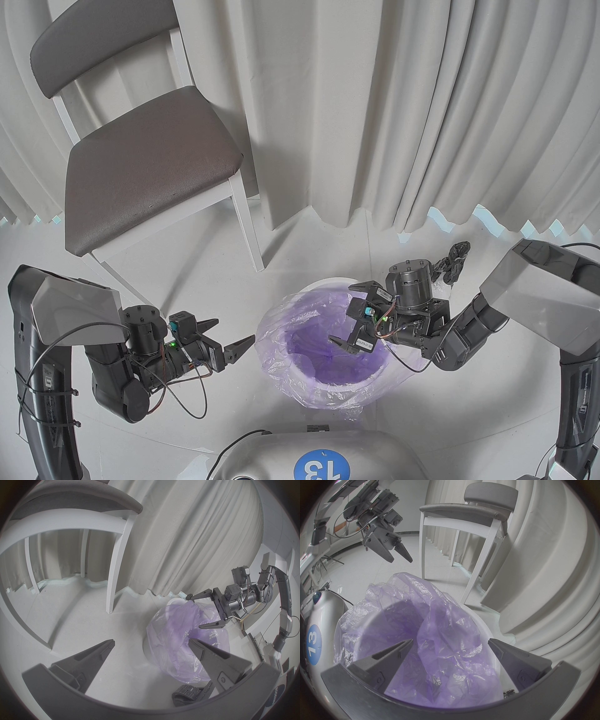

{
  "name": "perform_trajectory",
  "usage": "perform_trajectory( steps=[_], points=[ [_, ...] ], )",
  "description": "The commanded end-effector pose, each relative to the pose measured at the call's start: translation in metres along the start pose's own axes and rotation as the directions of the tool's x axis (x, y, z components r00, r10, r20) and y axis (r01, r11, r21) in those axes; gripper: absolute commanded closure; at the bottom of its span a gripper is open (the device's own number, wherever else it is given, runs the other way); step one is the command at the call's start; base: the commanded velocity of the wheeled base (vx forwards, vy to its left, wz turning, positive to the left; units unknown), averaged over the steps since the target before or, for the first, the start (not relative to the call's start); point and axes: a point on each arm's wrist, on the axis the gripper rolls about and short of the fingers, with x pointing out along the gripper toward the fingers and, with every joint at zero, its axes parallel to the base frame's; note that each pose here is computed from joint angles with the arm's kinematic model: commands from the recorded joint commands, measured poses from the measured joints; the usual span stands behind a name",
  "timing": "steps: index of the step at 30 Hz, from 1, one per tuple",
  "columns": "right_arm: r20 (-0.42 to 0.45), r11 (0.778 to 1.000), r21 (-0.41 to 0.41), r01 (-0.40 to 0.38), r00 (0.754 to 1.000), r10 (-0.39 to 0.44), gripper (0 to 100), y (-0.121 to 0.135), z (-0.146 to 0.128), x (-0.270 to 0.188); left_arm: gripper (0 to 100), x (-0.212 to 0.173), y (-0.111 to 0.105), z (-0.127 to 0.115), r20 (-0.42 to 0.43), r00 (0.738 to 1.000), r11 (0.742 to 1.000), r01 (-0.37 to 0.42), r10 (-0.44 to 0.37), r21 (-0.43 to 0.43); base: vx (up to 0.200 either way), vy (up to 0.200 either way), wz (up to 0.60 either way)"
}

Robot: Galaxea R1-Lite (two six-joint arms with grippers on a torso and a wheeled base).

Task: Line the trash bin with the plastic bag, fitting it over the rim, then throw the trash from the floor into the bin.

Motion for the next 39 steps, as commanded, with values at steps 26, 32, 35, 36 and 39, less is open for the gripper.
perform_trajectory(
  steps=[26, 32, 35, 36, 39],
  points=[
    [0.081, 0.991, 0.018, 0.133, 0.988, -0.134, 100, -0.049, 0.024, -0.016, 0, 0.001, 0.000, 0.002, 0.020, 1.000, 1.000, 0.000, 0.000, 0.010, 0.000, 0.000, 0.00],
    [0.079, 0.985, 0.021, 0.173, 0.981, -0.175, 100, -0.068, 0.021, -0.008, 0, 0.003, -0.001, 0.003, 0.024, 1.000, 1.000, 0.004, -0.005, 0.012, 0.000, 0.000, 0.00],
    [0.084, 0.982, 0.021, 0.187, 0.978, -0.188, 100, -0.073, 0.020, 0.000, 0, 0.003, -0.002, 0.003, 0.024, 1.000, 1.000, 0.006, -0.006, 0.012, 0.000, 0.000, 0.00],
    [0.082, 0.982, 0.022, 0.189, 0.978, -0.190, 100, -0.074, 0.018, 0.002, 0, 0.003, -0.001, 0.003, 0.022, 1.000, 1.000, 0.006, -0.006, 0.012, 0.000, 0.000, 0.00],
    [0.084, 0.981, 0.019, 0.194, 0.977, -0.195, 100, -0.075, 0.017, 0.008, 0, 0.003, -0.001, 0.003, 0.022, 1.000, 1.000, 0.006, -0.006, 0.012, 0.000, 0.000, 0.00]
  ],
)
